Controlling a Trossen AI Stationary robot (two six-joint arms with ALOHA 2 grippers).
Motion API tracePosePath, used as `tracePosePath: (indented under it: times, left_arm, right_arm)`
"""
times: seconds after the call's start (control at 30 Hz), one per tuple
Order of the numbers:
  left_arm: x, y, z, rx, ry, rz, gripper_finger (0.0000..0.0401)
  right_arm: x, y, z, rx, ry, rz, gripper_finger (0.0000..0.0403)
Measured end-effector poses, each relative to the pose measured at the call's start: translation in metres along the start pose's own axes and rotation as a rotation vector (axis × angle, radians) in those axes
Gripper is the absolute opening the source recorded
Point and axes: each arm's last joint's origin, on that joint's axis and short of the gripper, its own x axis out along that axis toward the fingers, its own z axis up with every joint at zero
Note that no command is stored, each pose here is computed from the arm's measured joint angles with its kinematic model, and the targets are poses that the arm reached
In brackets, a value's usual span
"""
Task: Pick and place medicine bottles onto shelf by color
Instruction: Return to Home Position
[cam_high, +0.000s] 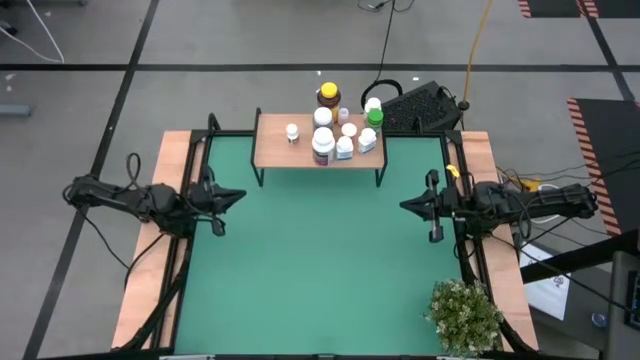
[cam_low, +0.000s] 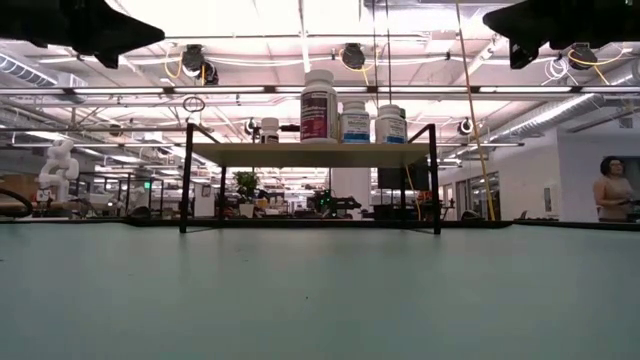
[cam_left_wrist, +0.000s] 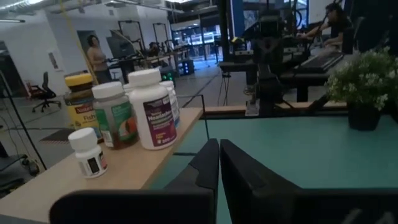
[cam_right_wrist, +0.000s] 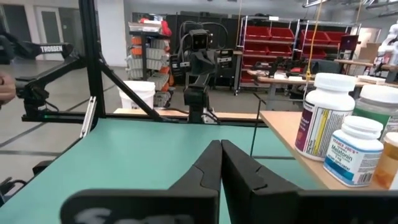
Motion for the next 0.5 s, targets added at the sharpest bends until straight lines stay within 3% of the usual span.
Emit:
tracePosePath:
  times: [0.27, 0.5]
  left_arm:
    - [0.001, -0.002, -0.011, 0.027, -0.008, 0.002, 0.0004]
    - [-0.002, -0.001, -0.012, 0.039, 0.004, 0.003, 0.0019]
  right_arm:
    - [0.002, 0.001, -0.018, 0.001, -0.048, -0.001, 0.0]
    - [-0.002, 0.0, -0.016, -0.016, -0.065, -0.002, 0.0]
